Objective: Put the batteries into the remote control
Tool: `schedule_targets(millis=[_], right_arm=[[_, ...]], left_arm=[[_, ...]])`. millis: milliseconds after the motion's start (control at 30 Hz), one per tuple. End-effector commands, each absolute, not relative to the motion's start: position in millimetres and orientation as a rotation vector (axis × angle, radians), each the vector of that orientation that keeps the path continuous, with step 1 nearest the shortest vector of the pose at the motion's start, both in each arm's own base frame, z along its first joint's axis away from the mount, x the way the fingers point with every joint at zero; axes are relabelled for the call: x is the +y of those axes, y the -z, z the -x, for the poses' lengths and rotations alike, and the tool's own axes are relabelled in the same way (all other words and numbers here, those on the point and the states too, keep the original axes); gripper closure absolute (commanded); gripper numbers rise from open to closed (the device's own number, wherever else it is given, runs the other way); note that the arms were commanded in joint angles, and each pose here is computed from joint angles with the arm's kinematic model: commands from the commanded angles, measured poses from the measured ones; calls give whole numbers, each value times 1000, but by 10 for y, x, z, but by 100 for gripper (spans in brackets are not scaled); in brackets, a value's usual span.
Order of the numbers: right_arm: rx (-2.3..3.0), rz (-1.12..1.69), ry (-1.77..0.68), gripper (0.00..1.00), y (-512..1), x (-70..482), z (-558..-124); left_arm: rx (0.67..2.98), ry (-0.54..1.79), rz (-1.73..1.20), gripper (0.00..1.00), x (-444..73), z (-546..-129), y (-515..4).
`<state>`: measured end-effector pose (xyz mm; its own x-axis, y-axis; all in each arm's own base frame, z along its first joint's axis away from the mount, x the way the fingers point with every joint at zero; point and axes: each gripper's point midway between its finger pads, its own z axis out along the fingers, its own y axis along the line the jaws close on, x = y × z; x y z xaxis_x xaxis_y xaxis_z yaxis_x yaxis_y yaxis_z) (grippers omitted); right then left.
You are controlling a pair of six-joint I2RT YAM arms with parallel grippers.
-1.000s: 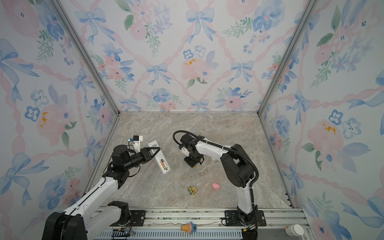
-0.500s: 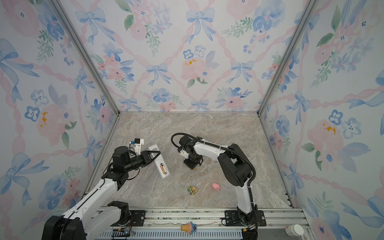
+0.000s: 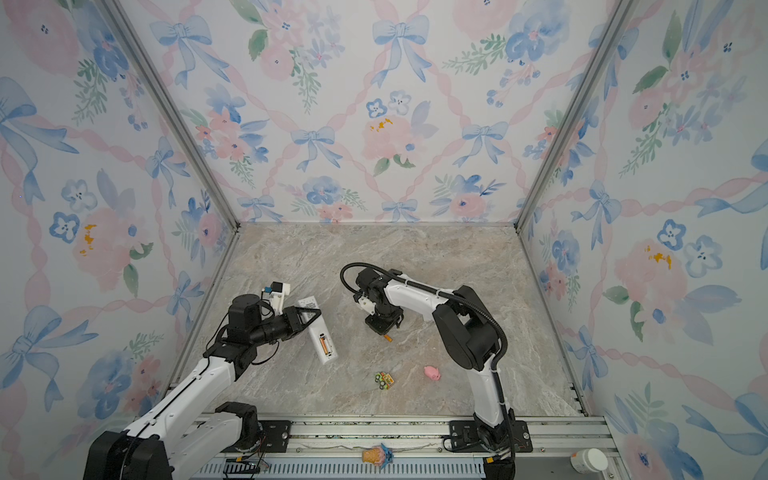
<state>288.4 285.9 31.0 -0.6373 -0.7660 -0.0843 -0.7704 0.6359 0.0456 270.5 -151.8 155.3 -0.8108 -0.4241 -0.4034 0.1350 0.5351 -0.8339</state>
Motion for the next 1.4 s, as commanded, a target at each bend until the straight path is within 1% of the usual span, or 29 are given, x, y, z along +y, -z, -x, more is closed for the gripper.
schedule_targets(millis=[0, 300, 500, 567, 767, 933, 1100, 1233, 1367], right_arm=[[2832, 1249, -146, 67, -407, 2863, -2934], [2838, 1047, -233, 61, -727, 2893, -3025], [2899, 792, -240, 58, -914, 2896, -3061], [2913, 660, -256, 56, -1032, 2896, -3092], [2972, 182, -368, 40, -1326, 2876, -3125], [3050, -294, -458, 27, -1438, 2766, -3081], [3053, -728, -568, 20, -1510, 2740, -3028], [3002, -1086, -635, 16, -1499, 2826, -2934], [2960, -1395, -653, 15, -1413, 3003, -2737]], left_arm=[[2156, 1244, 206, 100, -1500, -2766, -1655], [2141, 1228, 189, 100, -1497, -2836, -1688], [2161, 1156, 193, 100, -1443, -2900, -1606], [2159, 1131, 203, 100, -1416, -2933, -1599], [2138, 1076, 181, 100, -1387, -3066, -1660], [2135, 1060, 176, 100, -1379, -3111, -1633], [2134, 1038, 154, 100, -1363, -3073, -1609], [2124, 1029, 147, 100, -1344, -3010, -1607], [2106, 1052, 155, 100, -1351, -2945, -1605]])
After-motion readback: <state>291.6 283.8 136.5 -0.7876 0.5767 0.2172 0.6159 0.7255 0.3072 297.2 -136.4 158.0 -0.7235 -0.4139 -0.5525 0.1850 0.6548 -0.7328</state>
